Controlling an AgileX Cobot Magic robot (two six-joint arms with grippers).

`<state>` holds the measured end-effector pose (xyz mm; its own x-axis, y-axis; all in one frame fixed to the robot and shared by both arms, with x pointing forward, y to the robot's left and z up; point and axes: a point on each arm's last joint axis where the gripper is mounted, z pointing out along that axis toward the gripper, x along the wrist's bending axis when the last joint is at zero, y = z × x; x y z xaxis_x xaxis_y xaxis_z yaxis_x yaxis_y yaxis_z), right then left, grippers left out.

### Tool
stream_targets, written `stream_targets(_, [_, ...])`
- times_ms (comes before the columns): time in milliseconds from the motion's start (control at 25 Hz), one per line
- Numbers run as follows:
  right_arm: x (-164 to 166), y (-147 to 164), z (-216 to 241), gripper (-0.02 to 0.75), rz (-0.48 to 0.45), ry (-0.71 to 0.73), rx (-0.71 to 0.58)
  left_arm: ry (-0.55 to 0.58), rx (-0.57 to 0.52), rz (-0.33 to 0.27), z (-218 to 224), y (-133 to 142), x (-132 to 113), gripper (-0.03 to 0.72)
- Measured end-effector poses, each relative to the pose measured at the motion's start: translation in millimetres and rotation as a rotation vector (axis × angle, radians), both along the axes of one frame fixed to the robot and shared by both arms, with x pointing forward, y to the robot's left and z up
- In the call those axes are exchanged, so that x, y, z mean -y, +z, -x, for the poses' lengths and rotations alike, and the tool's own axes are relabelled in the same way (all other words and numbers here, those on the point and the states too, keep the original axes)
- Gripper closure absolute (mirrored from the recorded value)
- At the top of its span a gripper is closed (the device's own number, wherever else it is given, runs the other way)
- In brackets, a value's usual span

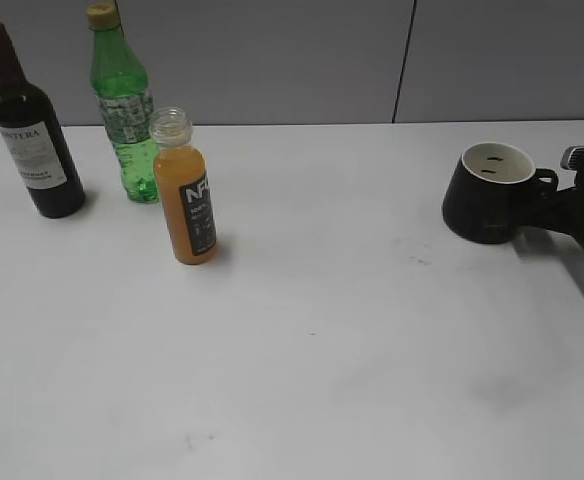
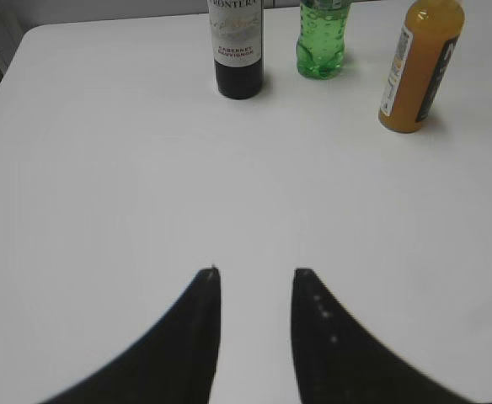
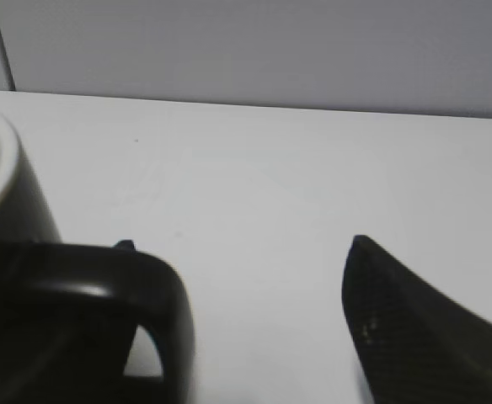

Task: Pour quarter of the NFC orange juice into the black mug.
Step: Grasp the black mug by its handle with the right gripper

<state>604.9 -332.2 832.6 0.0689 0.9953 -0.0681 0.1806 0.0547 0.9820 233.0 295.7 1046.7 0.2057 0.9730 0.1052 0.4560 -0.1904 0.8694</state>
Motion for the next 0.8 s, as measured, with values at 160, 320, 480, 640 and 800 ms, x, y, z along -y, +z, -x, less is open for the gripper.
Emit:
stream_targets(160, [-3.6, -2.9, 0.2, 0.314, 0.006, 0.041, -0.007, 0.0, 0.0, 0.0, 0.0, 0.0, 0.0, 0.456])
stream_targets(320, [-7.1, -2.9, 0.2, 0.67, 0.016, 0.082, -0.008, 0.0, 0.0, 0.0, 0.0, 0.0, 0.0, 0.456])
stream_targets(480, [-7.6, -1.5, -0.4, 0.7, 0.011, 0.087, 0.008, 0.0, 0.0, 0.0, 0.0, 0.0, 0.0, 0.456])
stream_targets(640, [-7.6, -1.5, -0.4, 0.7, 0.009, 0.087, 0.008, 0.0, 0.0, 0.0, 0.0, 0.0, 0.0, 0.456])
stream_targets(800, [-7.6, -1.4, -0.6, 0.7, 0.004, 0.086, 0.008, 0.0, 0.0, 0.0, 0.0, 0.0, 0.0, 0.456])
